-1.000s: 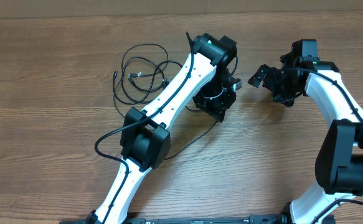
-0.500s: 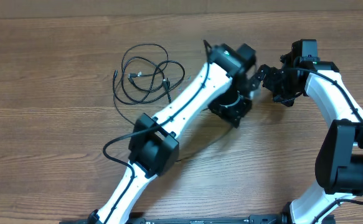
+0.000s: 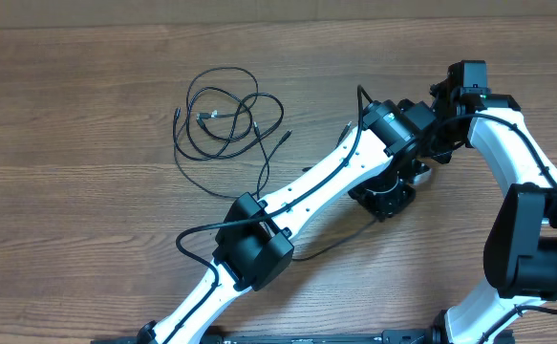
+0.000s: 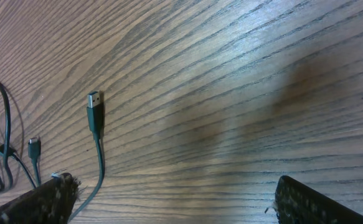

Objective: Untangle cables

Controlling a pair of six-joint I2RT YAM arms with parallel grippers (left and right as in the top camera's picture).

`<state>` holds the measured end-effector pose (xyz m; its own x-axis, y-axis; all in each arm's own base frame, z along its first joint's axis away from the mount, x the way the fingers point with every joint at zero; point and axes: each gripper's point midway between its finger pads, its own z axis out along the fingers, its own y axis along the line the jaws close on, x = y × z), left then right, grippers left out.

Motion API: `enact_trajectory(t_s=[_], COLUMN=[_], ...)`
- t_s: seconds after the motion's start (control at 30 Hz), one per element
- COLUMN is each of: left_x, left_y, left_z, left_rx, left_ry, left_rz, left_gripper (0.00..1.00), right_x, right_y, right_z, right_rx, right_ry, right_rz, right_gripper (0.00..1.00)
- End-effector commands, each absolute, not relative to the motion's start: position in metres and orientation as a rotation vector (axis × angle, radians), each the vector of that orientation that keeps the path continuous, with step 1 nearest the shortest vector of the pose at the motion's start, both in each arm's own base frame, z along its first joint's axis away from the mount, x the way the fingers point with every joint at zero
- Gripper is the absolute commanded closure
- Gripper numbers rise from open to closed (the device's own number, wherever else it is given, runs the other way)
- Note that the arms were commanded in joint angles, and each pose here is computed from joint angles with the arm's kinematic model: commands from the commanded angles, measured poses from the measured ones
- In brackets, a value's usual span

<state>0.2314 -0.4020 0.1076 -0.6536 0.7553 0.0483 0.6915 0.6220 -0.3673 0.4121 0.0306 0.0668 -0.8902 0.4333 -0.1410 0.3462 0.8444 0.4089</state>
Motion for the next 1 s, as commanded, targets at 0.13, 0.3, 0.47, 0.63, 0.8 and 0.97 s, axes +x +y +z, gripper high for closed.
enact_trajectory(t_s=[0.13, 0.3, 0.47, 0.63, 0.8, 0.97], left_x=[0.268, 0.270, 0.269, 0.280, 0.300, 0.320], left_y=[-0.361, -0.359, -0.358, -0.334, -0.311, -0.291], left_z=[0.097, 0.097, 0.096, 0.095, 0.097, 0.097], left_rx=[-1.115, -1.084, -1.076, -0.926, -0.756, -0.486], left_ry=[-2.775, -2.787, -2.791, -2.878, -2.981, -3.045], left_rz=[0.182, 0.171, 0.158, -0.069, -0.273, -0.272], left_gripper=[0.89, 0.78, 0.53, 0.20, 0.22, 0.26], right_x=[0.416, 0.416, 0.416, 0.416, 0.416, 0.416], right_y=[0.029, 0.029, 0.029, 0.029, 0.029, 0.029], right_z=[0.072, 0.072, 0.072, 0.072, 0.072, 0.072], right_rx=[0.583, 0.583, 0.583, 0.583, 0.583, 0.583], right_ry=[2.776, 2.776, 2.776, 2.776, 2.776, 2.776], right_rz=[0.542, 0.542, 0.542, 0.542, 0.542, 0.542], right_gripper=[0.00, 0.00, 0.00, 0.00, 0.00, 0.00])
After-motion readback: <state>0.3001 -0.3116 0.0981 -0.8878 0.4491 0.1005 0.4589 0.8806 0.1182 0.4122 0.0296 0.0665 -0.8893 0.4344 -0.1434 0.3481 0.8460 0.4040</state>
